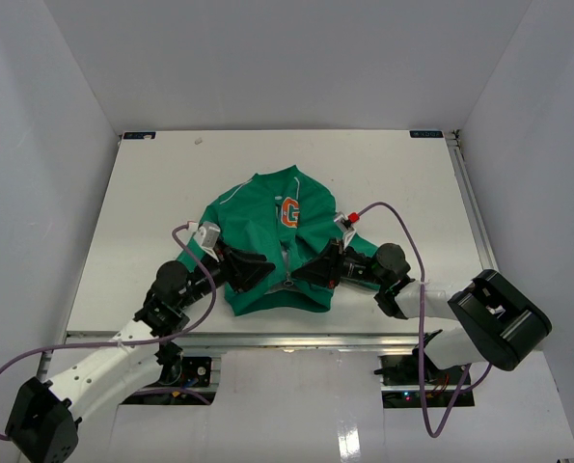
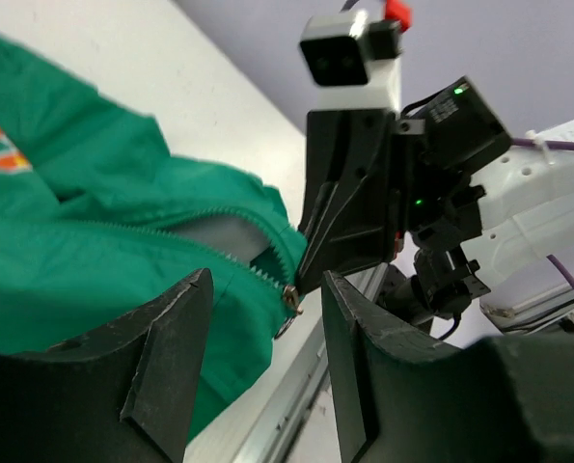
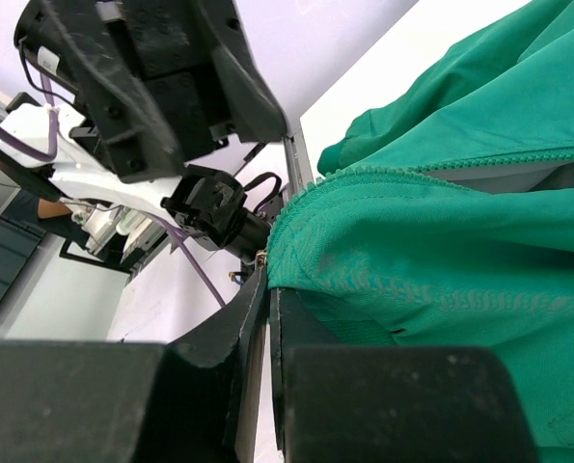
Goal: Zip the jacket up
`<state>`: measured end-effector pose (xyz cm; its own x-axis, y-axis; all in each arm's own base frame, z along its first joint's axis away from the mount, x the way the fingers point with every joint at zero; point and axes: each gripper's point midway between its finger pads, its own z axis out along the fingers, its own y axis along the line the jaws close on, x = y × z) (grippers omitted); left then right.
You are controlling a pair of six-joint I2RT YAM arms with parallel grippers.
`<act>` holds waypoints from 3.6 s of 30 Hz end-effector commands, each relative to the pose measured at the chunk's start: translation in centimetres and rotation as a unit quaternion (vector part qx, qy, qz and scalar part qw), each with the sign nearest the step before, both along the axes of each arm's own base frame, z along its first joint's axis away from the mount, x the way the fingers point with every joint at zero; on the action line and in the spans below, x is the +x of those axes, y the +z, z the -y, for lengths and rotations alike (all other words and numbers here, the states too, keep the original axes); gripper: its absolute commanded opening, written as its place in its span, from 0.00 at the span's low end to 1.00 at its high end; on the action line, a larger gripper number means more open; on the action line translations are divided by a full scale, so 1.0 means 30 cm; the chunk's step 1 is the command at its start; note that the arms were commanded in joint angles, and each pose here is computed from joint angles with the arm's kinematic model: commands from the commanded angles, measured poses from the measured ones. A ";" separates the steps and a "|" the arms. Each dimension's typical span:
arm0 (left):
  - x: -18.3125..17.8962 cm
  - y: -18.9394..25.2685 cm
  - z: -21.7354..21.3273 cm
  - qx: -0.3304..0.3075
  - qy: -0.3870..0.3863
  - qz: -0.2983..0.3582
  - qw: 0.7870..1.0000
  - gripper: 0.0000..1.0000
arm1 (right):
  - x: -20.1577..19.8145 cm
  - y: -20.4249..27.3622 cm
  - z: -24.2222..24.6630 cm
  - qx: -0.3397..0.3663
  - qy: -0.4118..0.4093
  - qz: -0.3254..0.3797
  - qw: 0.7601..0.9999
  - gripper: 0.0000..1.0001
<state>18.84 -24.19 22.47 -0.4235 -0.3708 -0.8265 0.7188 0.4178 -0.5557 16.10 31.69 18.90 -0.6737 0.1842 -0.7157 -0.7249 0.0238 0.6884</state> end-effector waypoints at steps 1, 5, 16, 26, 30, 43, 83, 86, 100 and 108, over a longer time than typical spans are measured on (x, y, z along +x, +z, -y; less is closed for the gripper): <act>-0.012 0.000 0.001 0.014 -0.005 -0.048 0.999 0.60 | -0.011 0.090 0.012 0.045 0.000 0.068 0.997 0.08; -0.013 -0.025 -0.001 0.035 -0.005 -0.058 0.998 0.61 | -0.011 0.087 0.012 0.046 0.000 0.068 0.997 0.08; -0.066 -0.069 0.049 0.038 -0.077 -0.067 0.994 0.58 | -0.009 0.085 0.009 0.049 0.002 0.063 0.997 0.08; -0.075 -0.103 0.067 0.039 -0.097 -0.075 0.992 0.53 | -0.013 0.084 0.012 0.051 0.002 0.063 0.997 0.08; -0.064 -0.131 0.060 0.052 -0.085 -0.086 0.991 0.54 | -0.014 0.086 0.013 0.051 0.002 0.064 0.997 0.08; -0.050 -0.144 0.037 0.065 -0.058 -0.096 0.992 0.56 | -0.010 0.085 0.011 0.051 0.001 0.063 0.997 0.08; -0.099 -0.118 0.096 0.030 -0.139 -0.055 0.988 0.32 | -0.012 0.083 0.006 0.054 0.008 0.055 0.997 0.08; -0.101 -0.123 0.100 0.030 -0.144 -0.056 0.987 0.23 | -0.014 0.082 0.006 0.055 0.009 0.055 0.997 0.08; -0.107 -0.156 0.088 0.046 -0.141 -0.051 0.988 0.00 | 0.008 0.079 -0.006 0.039 0.006 0.060 0.997 0.08; -0.119 -0.178 0.100 0.055 -0.162 -0.058 0.984 0.00 | 0.019 0.098 -0.017 0.029 0.016 0.079 0.996 0.08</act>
